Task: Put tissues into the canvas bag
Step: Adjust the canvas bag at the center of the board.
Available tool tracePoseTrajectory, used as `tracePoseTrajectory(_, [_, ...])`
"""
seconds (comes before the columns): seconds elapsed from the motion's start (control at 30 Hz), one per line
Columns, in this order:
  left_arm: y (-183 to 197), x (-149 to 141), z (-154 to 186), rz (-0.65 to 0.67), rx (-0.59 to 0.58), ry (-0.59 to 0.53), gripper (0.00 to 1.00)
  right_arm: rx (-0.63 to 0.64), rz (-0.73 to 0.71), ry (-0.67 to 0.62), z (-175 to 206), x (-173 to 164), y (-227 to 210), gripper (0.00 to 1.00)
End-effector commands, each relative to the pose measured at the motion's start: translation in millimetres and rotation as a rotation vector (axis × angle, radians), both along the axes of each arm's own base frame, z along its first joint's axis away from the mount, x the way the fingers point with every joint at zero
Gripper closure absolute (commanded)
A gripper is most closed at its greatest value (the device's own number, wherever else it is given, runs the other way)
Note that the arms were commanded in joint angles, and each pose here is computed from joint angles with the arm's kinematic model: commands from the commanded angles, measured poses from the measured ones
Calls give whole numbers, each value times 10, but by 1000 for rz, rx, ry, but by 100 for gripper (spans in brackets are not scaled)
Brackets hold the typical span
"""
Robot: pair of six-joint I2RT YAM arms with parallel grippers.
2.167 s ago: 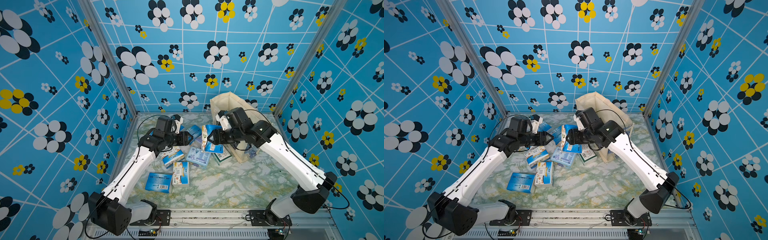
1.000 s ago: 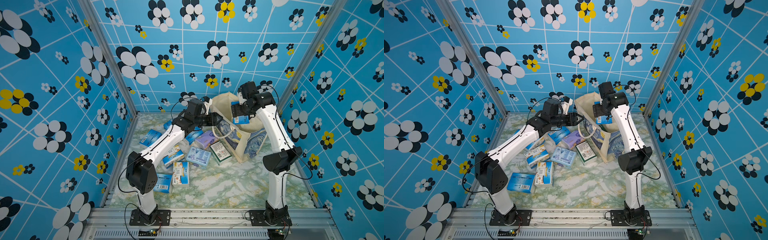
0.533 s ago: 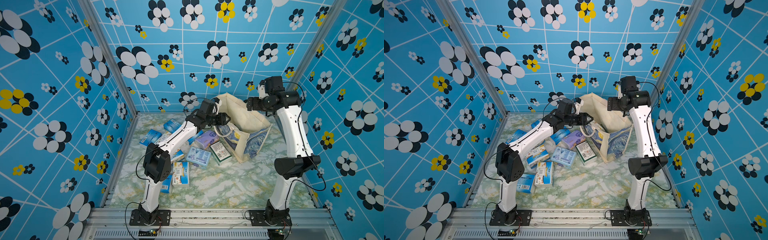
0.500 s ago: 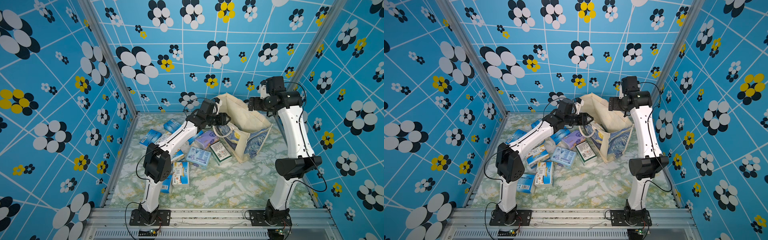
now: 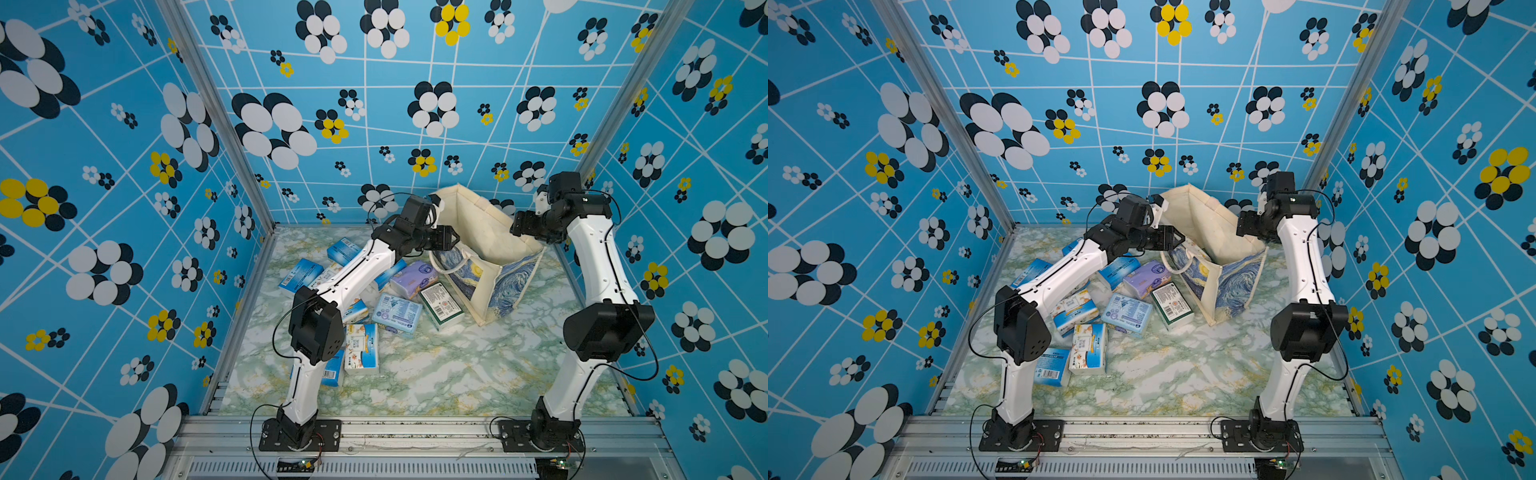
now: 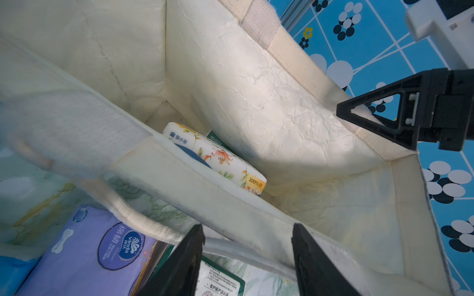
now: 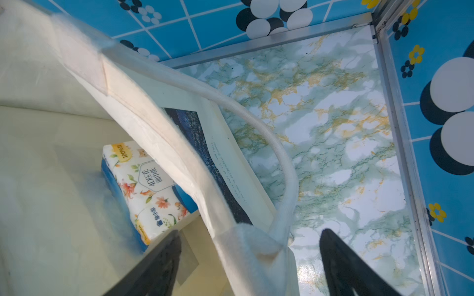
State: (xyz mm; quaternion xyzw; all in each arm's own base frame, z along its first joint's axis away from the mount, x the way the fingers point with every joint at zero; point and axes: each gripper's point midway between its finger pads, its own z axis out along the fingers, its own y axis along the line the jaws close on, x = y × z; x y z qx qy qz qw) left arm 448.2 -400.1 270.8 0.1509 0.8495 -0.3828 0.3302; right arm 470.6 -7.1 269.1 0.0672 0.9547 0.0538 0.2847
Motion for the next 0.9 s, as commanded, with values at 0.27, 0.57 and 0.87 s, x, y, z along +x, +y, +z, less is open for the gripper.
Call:
tracePoseTrajectory(0.27, [-77, 64, -122, -53, 50, 16, 76, 147, 3, -70, 102, -187, 211, 90])
tracePoseTrajectory(0.57, [-4, 212, 136, -61, 49, -32, 93, 163, -114, -132, 92, -852, 153, 95])
tracePoseTrajectory(0.87, [69, -56, 98, -107, 89, 31, 74, 114, -121, -127, 89, -1039, 90, 73])
